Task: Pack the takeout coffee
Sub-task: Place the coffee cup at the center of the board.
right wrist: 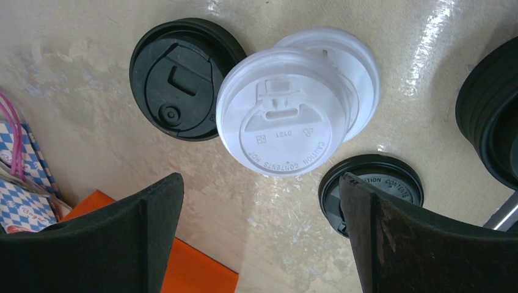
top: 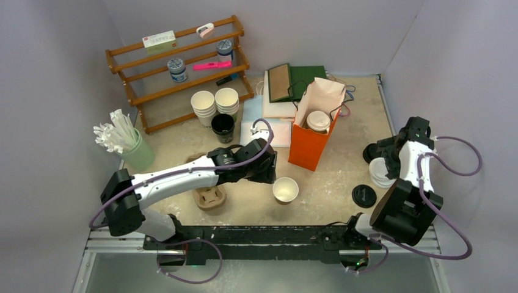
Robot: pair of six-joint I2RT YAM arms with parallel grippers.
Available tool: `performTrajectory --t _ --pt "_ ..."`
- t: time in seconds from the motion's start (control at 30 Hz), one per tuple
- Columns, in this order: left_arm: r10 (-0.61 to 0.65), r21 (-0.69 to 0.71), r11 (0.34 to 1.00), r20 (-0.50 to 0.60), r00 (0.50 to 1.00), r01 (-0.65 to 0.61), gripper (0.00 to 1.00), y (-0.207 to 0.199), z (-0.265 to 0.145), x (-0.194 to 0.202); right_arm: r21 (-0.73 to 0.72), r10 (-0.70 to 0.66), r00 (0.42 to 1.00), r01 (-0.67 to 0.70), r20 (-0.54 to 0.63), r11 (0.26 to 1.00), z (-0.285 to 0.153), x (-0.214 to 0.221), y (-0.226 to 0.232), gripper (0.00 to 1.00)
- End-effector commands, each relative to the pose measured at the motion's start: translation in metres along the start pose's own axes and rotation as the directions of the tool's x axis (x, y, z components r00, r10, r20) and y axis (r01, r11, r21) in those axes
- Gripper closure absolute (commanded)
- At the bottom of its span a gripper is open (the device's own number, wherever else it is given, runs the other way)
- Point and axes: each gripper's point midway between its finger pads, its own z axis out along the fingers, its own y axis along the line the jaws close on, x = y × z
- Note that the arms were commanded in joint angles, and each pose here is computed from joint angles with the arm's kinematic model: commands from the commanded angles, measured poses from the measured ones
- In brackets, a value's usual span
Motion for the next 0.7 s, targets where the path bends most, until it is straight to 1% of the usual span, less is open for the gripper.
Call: performTrajectory --t 0.0,0.13,0.3,0.5,0.57,0.67 --pt "0.036 -0.013 0.999 0.066 0.997 -0.035 0.44 0.007 -0.026 -0.016 0.008 0.011 1.000 -0.011 0.014 1.000 0.010 -0.006 0.002 0.02" --pt "0.054 -0.044 0.998 0.110 0.993 -0.049 0.44 0.014 -0.034 -0.027 0.060 0.009 1.000 -0.010 0.027 0.998 0.018 -0.009 -0.006 0.02" --pt "0.076 -0.042 0.997 0.114 0.991 -0.071 0.43 0.015 -0.038 -0.029 0.087 0.001 1.000 -0.002 0.012 0.996 0.028 -0.006 -0.009 0.01" --pt "0.082 -0.050 0.996 0.154 0.985 -0.075 0.43 0.023 -0.045 -0.032 0.141 -0.020 1.000 0.021 -0.010 0.990 0.038 -0.001 -0.018 0.01" --pt "0.082 -0.056 0.996 0.149 0.985 -0.074 0.43 0.025 -0.044 -0.030 0.148 -0.020 1.000 0.022 -0.017 0.989 0.041 0.001 -0.020 0.01" --pt "0.077 -0.063 0.996 0.135 0.988 -0.069 0.43 0.025 -0.041 -0.027 0.153 -0.018 1.000 0.020 -0.013 0.988 0.043 0.001 -0.022 0.05"
